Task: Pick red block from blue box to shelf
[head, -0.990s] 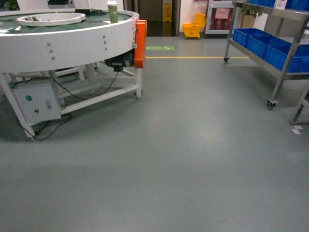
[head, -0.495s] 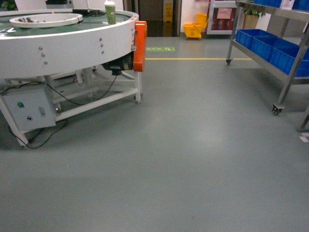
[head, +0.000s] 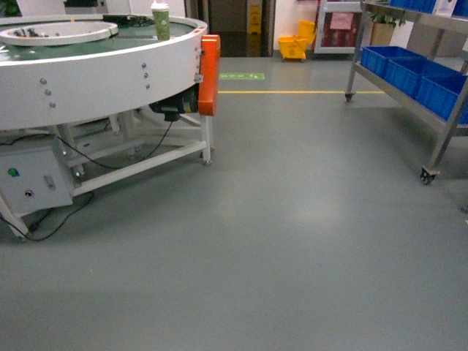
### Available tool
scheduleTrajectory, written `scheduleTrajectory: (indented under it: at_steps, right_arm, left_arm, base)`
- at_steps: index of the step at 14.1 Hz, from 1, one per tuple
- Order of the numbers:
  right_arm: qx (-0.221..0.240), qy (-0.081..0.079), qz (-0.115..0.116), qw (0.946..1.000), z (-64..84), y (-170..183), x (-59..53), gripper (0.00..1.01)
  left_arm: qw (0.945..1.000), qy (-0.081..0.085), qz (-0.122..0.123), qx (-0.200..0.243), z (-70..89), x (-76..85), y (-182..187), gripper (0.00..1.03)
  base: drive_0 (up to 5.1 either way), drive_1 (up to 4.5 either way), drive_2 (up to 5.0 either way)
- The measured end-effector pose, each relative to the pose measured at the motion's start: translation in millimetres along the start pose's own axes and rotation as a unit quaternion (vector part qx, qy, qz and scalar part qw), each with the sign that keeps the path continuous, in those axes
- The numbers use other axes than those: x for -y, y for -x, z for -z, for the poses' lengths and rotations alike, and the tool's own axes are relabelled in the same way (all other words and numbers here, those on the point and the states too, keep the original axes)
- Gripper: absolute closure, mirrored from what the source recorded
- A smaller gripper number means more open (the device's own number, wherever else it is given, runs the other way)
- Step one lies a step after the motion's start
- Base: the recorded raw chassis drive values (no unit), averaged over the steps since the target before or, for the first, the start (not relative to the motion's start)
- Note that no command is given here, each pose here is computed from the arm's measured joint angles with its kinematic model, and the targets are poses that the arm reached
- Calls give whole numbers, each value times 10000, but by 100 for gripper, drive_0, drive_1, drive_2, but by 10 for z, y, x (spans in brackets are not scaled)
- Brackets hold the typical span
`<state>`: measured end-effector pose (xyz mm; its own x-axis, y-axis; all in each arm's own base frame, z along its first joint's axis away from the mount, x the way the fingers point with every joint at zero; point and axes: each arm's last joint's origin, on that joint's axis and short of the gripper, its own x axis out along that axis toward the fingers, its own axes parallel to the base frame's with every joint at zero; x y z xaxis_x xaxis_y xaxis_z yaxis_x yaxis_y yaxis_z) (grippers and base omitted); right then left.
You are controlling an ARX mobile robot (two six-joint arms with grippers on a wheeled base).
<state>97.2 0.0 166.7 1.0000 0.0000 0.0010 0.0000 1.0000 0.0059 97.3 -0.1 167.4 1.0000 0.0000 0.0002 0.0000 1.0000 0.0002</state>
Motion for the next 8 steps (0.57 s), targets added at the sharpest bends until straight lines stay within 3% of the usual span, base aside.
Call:
scheduleTrajectory:
  at_steps: [8]
  right_arm:
    - [13,0,0,10000,-3,0,0,73]
  left_arm:
    - [10000,0,2,15,-3,0,0,5]
  base:
    - [1,416,-414]
